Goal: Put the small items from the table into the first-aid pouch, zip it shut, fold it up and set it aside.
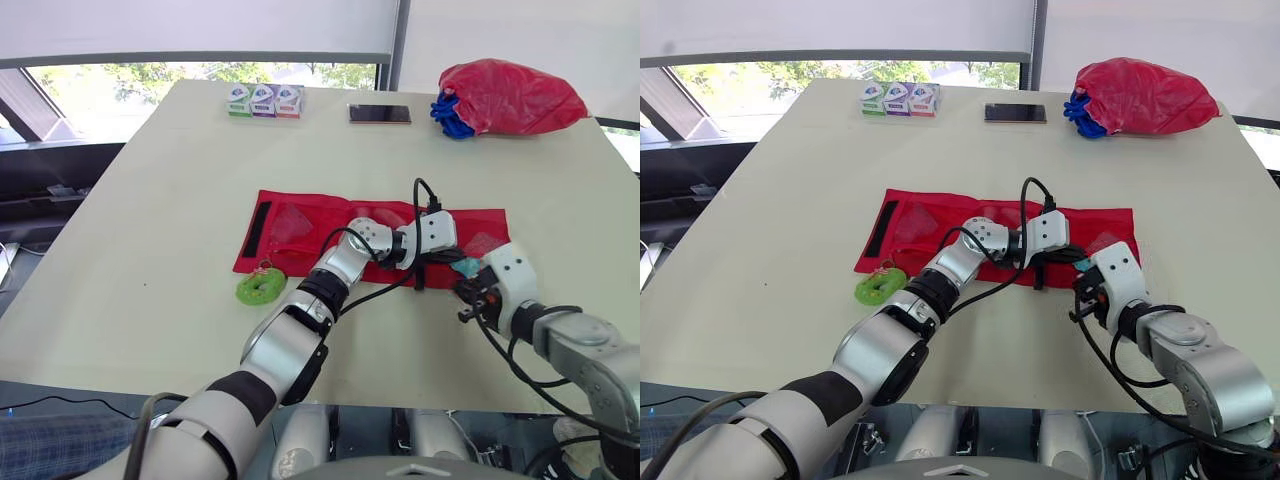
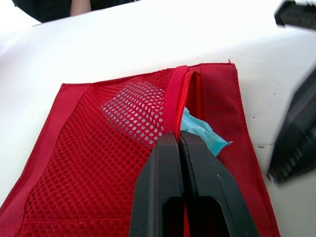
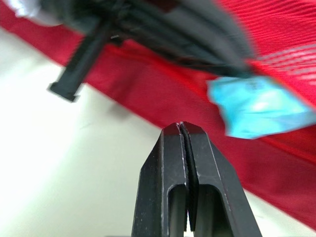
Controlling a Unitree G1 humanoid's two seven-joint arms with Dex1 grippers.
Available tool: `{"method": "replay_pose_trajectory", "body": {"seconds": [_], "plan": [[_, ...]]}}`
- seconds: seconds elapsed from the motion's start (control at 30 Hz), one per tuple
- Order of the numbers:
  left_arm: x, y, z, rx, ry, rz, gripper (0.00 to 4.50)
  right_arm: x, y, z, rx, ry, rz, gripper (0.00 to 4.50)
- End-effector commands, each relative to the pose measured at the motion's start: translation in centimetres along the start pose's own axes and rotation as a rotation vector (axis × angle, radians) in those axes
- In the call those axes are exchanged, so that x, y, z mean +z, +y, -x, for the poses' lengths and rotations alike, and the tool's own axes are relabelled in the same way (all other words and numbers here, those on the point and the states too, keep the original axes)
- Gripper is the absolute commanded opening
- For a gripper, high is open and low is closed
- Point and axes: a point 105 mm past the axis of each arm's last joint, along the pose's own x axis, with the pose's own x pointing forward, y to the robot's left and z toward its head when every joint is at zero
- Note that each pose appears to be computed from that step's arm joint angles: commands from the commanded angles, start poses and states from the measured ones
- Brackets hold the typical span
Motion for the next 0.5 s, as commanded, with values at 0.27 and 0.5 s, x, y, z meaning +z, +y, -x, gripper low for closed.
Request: {"method": "replay_pose_trajectory", "body": {"seconds": [0.27, 0.5], "plan": [[1.4, 0.0, -0.3, -0.009, -0.039, -0.041, 0.00, 1.7, -4.7, -1.2, -0.294, -0.109, 0.062, 0.03], [1.7, -0.7, -0.8, -0.036, -0.056, -0.046, 0.00, 2.0, -4.3, -0.8, -0.279, -0.226, 0.112, 0.03]]}}
